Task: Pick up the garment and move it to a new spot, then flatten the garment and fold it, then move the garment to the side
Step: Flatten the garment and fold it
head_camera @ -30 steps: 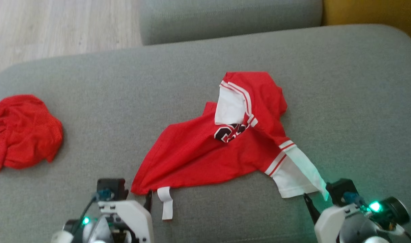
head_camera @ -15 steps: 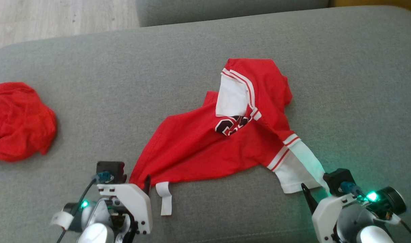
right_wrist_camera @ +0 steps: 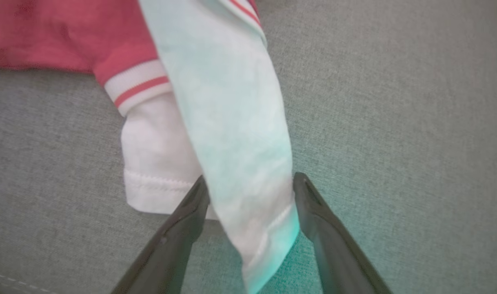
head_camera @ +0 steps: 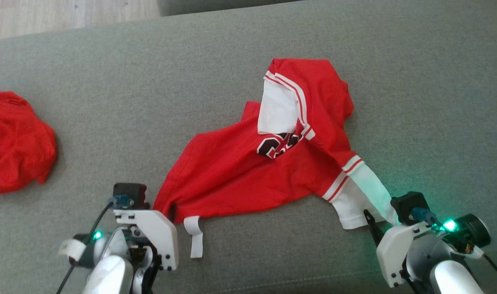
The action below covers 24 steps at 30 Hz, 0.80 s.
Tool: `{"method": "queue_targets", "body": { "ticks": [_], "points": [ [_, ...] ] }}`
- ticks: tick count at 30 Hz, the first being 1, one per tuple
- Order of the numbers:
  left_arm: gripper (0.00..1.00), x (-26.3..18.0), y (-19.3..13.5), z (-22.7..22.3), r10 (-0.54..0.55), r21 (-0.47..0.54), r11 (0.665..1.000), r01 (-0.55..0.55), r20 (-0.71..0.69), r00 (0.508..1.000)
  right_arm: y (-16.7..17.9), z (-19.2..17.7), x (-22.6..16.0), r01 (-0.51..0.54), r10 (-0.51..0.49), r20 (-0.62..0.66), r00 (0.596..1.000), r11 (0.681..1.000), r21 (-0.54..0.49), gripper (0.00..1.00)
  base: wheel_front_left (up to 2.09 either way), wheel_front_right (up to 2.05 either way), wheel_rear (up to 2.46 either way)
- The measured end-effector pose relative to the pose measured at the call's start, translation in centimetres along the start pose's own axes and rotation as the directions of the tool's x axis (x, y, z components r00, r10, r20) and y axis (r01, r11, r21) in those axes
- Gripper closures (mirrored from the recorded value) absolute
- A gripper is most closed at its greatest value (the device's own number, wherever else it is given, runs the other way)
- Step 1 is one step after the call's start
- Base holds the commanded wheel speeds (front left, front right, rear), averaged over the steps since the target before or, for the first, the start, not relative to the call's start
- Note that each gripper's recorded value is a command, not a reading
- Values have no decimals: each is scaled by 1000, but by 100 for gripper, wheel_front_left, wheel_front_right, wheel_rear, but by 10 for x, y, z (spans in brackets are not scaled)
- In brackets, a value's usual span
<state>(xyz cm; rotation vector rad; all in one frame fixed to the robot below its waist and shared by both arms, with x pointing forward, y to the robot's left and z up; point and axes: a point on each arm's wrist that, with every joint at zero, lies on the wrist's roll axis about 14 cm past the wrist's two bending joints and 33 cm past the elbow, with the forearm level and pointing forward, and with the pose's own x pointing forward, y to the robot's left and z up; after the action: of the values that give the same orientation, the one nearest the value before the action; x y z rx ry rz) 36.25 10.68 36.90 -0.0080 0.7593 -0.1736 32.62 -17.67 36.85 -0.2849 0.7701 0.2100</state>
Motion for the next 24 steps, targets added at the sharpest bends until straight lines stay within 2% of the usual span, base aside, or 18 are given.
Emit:
{"method": "queue_targets", "body": {
  "ticks": [1,2,3,4,5,10,14,15,16,18,22,24],
  "points": [
    [47,2,0,1,-5,3,1000,5,-2,1000,0,-1,1,0,0,-5,1000,1000,1,0,0,0,0],
    [65,3,0,1,-7,6,1000,7,-3,1000,0,-3,1,0,0,-13,1000,1000,2,7,0,0,0],
    [100,4,-2,1,-16,5,1000,16,-5,1000,0,-4,2,0,0,-17,1000,1000,3,46,0,0,0],
    [100,5,-3,1,-25,-1,1000,25,-7,1000,-1,-5,2,0,0,-19,1000,1000,3,78,0,0,0],
    [100,5,-5,0,-35,-1,999,35,-8,999,-2,-4,2,2,-2,-18,1000,1000,4,100,0,0,0],
    [100,5,-9,0,-66,-12,998,66,-2,998,-4,10,0,3,-4,28,1000,999,37,100,0,0,0],
    [100,-6,-21,10,-131,-79,988,134,40,991,1,51,-17,-67,34,168,985,978,196,100,0,0,0],
    [100,-17,-28,21,-172,-109,977,181,86,981,6,75,-34,-152,78,255,964,946,285,100,0,0,0],
    [100,-25,-29,29,-186,-124,972,199,116,976,7,85,-44,-196,97,297,950,925,325,100,0,0,0],
    [100,-42,-30,46,-210,-149,960,238,184,960,3,101,-67,-289,121,383,916,861,419,100,0,0,0],
    [100,-85,-30,79,-254,-174,932,319,317,914,-29,116,-113,-363,61,506,860,771,524,100,0,0,0],
    [100,-108,-31,94,-270,-177,917,358,385,882,-42,126,-136,-411,23,576,817,725,553,100,0,0,0]
  ]
}}
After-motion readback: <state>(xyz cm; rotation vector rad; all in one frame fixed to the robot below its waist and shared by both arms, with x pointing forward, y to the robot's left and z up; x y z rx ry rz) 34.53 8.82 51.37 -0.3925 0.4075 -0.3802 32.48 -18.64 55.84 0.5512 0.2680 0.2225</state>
